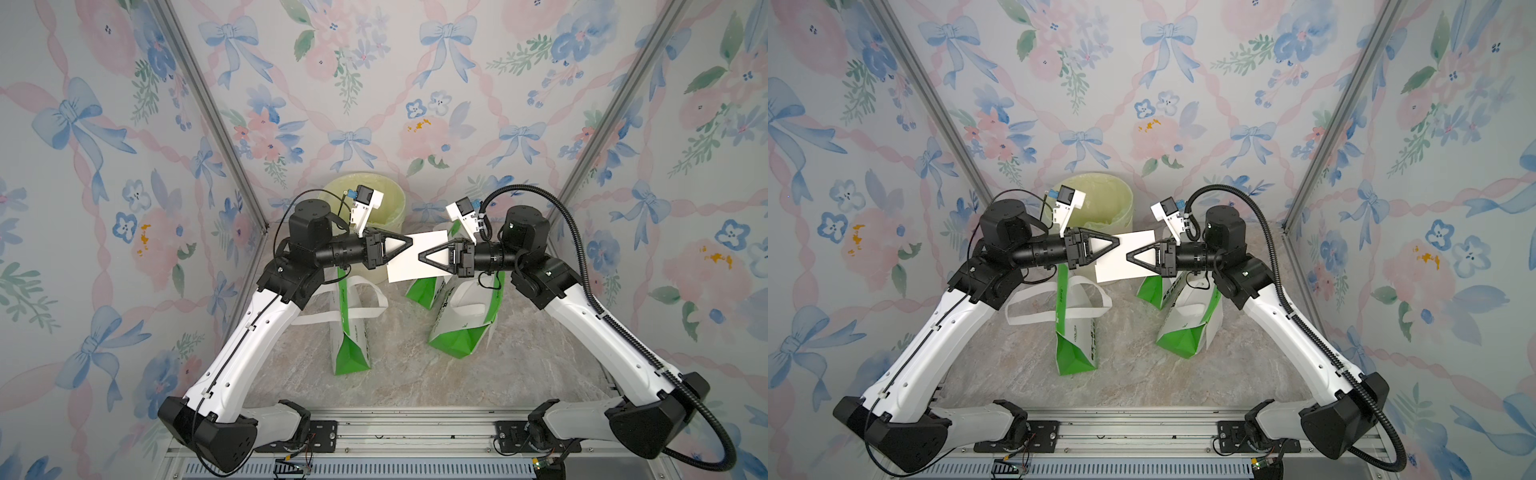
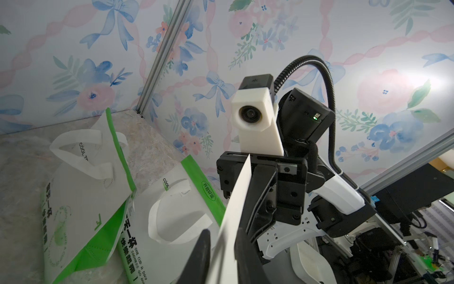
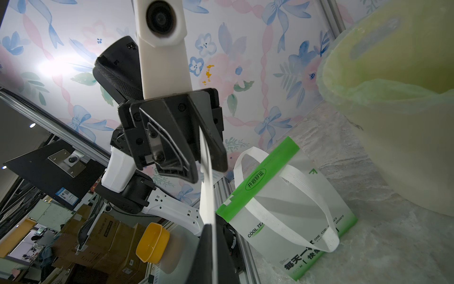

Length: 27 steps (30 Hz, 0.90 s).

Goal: Shred takeout receipts and throw away
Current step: Shred the takeout receipt.

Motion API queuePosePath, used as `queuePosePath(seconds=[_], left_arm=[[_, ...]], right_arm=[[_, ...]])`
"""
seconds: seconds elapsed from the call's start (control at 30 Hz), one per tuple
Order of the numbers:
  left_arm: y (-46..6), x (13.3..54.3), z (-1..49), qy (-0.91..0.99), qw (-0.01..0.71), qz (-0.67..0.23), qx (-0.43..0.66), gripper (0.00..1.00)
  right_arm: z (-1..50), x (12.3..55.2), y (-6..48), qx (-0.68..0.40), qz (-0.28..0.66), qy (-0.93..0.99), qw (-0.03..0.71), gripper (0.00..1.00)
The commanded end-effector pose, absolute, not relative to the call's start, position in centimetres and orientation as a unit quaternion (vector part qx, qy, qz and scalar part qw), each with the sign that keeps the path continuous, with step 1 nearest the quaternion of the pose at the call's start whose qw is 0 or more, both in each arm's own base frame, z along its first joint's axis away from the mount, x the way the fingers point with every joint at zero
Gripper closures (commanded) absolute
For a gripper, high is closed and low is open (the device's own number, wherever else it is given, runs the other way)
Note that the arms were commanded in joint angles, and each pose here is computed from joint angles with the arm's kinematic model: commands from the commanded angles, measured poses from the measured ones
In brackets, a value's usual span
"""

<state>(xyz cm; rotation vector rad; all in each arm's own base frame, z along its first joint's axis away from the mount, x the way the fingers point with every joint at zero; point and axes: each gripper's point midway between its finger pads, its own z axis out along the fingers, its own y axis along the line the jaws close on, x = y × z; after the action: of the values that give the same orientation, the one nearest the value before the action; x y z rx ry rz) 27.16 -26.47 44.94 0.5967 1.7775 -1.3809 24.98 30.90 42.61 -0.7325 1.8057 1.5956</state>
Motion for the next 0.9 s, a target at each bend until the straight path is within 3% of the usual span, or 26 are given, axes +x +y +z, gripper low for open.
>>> queuePosePath(seconds=[0.0,0.1,0.17,0.27,0.37,0.53,0.87], left_arm=[[-26.2,26.8,45.8,0.689,0.407,-0.549,0.241,0.99],[-25.9,27.0,45.9,0.691,0.42,-0.54,0.232,1.0],[-25.8,26.8,45.9,0.688,0.428,-0.535,0.238,1.0],[-25.8,26.2,46.0,0.676,0.452,-0.517,0.269,1.0],[-26.0,25.5,45.4,0.663,0.474,-0.494,0.304,1.0],[-26.2,24.4,45.2,0.639,0.493,-0.475,0.351,1.0],[-26.4,24.5,45.2,0.63,0.5,-0.467,0.367,1.0]], right_arm=[[43.0,25.6,30.9,-0.273,0.604,0.678,0.318,1.0],[42.7,25.6,30.9,-0.272,0.599,0.683,0.319,1.0],[42.8,25.7,30.6,-0.27,0.593,0.687,0.321,0.71],[43.5,25.7,30.3,-0.268,0.591,0.687,0.327,0.43],[44.4,25.8,30.1,-0.266,0.589,0.687,0.332,0.3],[45.3,26.1,30.4,-0.263,0.594,0.687,0.325,0.29],[45.2,25.1,31.6,-0.28,0.606,0.683,0.297,0.54]])
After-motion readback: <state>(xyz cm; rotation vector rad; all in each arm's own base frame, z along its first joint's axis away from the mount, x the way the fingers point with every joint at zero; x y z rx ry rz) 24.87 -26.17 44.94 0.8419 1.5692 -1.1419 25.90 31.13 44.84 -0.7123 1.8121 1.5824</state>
